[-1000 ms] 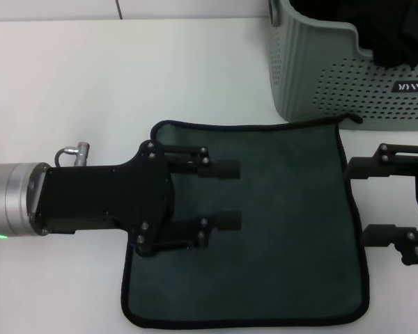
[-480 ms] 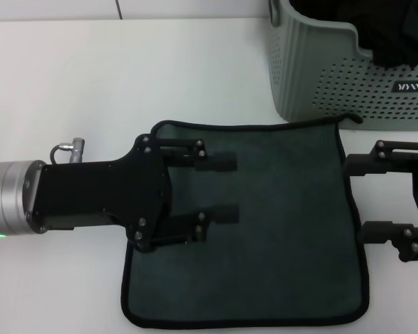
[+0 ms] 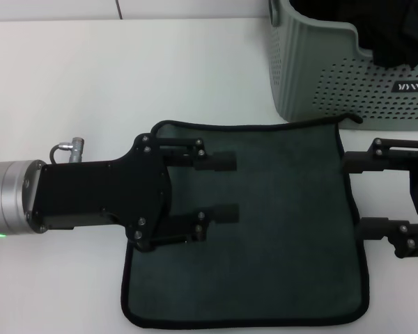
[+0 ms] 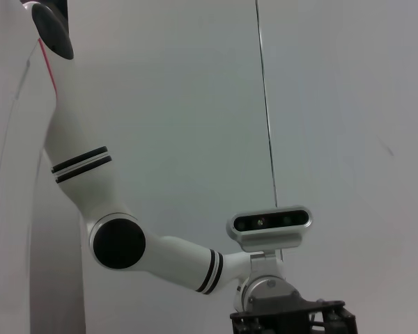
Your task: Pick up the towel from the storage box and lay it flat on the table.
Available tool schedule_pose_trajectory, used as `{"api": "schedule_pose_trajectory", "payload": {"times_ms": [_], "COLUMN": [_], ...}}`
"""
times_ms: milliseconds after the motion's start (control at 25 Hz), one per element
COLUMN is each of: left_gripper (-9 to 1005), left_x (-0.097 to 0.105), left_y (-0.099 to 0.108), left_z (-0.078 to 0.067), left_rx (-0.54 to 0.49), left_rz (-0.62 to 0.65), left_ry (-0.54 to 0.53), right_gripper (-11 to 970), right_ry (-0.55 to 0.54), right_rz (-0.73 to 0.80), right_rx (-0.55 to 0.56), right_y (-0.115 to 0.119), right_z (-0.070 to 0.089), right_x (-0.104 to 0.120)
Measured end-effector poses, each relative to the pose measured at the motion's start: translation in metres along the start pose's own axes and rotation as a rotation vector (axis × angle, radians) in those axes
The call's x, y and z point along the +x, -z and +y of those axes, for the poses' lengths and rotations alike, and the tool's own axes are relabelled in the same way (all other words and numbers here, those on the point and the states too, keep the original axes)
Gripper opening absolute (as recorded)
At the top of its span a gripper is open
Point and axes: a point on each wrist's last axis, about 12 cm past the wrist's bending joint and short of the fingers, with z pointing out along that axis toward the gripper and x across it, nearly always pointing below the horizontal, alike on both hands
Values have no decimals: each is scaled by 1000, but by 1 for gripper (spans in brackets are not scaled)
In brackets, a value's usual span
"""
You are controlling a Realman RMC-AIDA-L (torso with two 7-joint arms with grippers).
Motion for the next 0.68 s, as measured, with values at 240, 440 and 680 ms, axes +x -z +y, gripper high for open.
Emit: {"api": "schedule_pose_trajectory", "payload": {"times_ms": [240, 440, 680], "left_gripper": [503, 502, 502], "left_x": [-1, -1, -1], "left_y": [-1, -1, -1], "left_z": [2, 2, 1], "left_rx": [5, 6, 8], "left_rz": [0, 1, 2], "left_ry": [1, 0, -1], "right_gripper": [655, 655, 655], "right_ry": [-9, -8, -18], "right_rz": [-4, -5, 4], "right_rx": [2, 2, 19], "right_y": [0, 0, 0], "right_z": [1, 1, 1], "right_x": [1, 2, 5]}}
